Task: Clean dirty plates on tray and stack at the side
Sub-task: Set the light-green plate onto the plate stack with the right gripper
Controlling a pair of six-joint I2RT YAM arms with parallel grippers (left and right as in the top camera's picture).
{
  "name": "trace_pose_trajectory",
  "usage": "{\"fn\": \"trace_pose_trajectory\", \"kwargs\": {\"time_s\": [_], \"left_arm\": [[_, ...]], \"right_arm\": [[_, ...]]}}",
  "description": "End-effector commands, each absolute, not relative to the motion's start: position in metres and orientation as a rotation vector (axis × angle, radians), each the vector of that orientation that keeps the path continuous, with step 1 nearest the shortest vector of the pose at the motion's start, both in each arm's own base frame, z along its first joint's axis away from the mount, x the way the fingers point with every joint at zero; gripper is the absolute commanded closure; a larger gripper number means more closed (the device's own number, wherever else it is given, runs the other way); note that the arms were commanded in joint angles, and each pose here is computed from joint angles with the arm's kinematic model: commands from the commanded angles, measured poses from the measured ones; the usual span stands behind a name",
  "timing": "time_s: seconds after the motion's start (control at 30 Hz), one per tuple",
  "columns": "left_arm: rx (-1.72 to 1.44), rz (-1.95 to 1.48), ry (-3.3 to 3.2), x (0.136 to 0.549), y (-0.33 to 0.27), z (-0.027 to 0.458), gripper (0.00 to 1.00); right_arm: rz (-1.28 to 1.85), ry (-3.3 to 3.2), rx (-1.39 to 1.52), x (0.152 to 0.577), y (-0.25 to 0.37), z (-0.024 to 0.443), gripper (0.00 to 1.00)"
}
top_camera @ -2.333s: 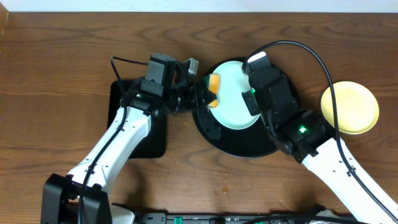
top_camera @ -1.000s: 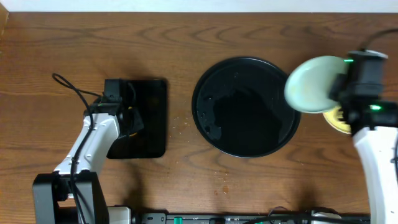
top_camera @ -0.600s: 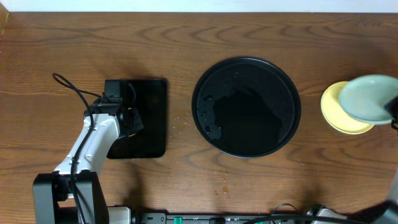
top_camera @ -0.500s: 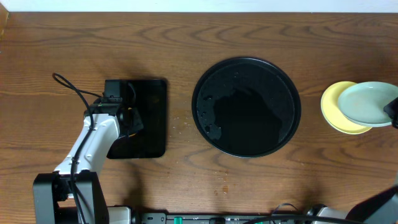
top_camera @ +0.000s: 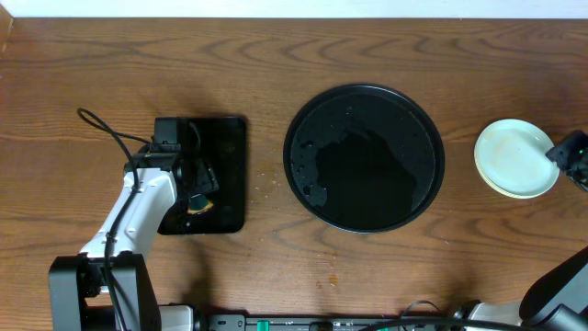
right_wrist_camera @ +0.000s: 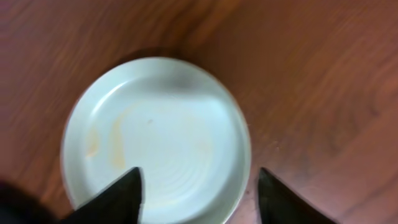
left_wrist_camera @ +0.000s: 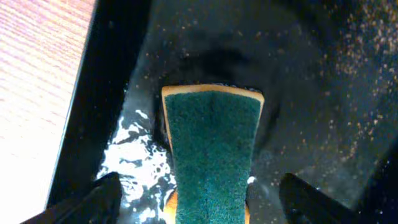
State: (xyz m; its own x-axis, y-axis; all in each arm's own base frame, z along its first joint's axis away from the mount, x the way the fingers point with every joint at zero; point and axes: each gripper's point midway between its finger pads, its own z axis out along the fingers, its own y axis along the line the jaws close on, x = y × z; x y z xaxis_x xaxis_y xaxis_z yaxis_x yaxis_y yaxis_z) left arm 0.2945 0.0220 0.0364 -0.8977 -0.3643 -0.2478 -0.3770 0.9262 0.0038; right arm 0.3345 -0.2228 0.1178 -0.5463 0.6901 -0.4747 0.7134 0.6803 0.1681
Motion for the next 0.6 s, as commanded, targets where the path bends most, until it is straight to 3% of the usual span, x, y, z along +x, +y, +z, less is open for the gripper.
{"fn": "trace_pose_trajectory", "kwargs": {"time_s": [0.0,0.07,0.17,0.57], "left_arm": [[-0.558,0.104,2.839,0.294,0.026,0.037,0.17],[-0.558,0.104,2.839,0.294,0.026,0.037,0.17],[-0.558,0.104,2.839,0.294,0.026,0.037,0.16],[-0.558,0.104,2.839,0.294,0.026,0.037,0.12]], "right_arm": [[0.192,2.426,0.895,0.358,-0.178,0.124,0.33],[0.306,2.463,0.749,0.367,-0.148,0.126,0.24],[0.41,2.519,0.551,0.378,-0.102,0.127,0.01],[0.538,2.688,0.098,0.374,0.036,0.12,0.01]]}}
